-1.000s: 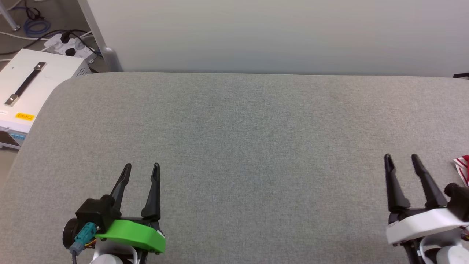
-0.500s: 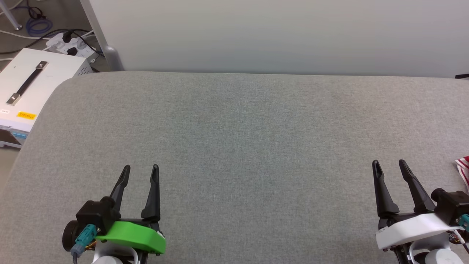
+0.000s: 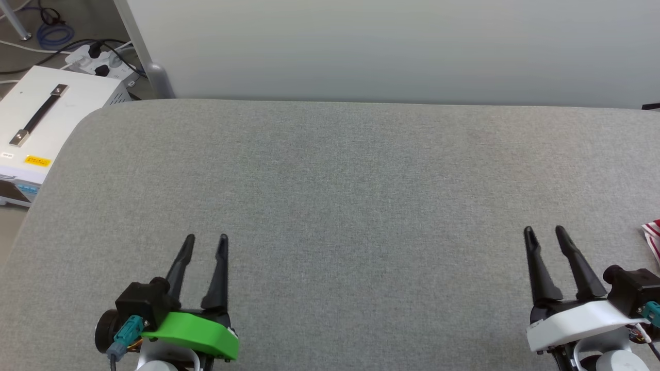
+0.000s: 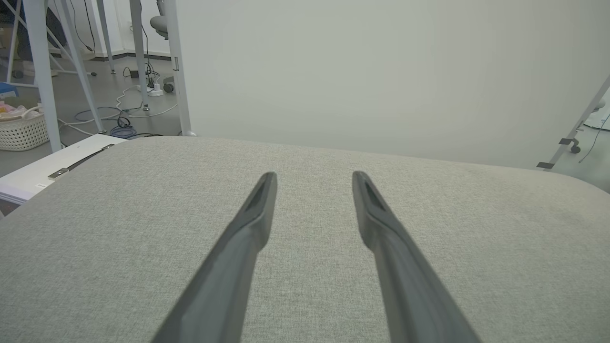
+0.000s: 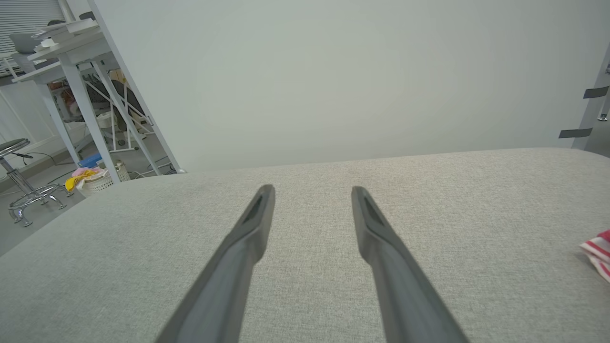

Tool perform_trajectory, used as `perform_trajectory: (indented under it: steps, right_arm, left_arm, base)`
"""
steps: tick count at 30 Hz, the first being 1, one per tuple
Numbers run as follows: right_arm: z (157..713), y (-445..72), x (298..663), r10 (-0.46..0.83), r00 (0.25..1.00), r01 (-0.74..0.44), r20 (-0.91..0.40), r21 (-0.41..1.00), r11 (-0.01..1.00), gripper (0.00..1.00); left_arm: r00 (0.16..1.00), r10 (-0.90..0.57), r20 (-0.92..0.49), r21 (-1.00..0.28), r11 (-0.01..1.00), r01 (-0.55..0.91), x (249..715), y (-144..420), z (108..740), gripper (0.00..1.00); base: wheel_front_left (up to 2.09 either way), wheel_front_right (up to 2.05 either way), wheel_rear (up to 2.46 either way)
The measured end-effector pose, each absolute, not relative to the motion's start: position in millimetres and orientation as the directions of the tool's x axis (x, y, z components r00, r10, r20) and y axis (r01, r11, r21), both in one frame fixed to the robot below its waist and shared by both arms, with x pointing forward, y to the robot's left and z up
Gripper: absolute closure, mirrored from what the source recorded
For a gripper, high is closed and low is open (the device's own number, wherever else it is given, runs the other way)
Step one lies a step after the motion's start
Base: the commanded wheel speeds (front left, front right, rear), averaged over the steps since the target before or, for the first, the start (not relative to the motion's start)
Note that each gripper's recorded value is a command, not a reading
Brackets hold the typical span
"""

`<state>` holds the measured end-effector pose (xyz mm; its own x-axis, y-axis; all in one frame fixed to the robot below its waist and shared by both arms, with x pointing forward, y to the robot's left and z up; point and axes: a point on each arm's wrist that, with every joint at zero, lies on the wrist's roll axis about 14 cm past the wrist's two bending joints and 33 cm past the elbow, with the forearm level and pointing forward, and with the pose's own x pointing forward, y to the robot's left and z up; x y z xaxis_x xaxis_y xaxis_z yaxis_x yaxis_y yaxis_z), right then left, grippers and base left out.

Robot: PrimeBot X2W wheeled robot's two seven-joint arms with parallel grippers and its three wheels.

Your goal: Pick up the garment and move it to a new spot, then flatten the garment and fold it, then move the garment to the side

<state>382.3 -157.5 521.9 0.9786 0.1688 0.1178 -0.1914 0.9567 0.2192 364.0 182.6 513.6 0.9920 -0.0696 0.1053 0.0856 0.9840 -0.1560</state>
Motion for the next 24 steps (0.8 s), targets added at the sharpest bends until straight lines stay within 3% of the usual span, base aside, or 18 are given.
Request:
perform_trajectory:
  steps: [24]
  right_arm:
    - [522.1, -156.1, 380.0, 0.173, 0.981, -0.187, 0.092, 0.172, 0.967, 1.0]
  left_arm:
    - [0.994, -0.074, 0.081, -0.119, 0.989, 0.083, 366.6, 179.4, 515.6, 1.0]
  base:
    - [0.0, 0.0, 0.0]
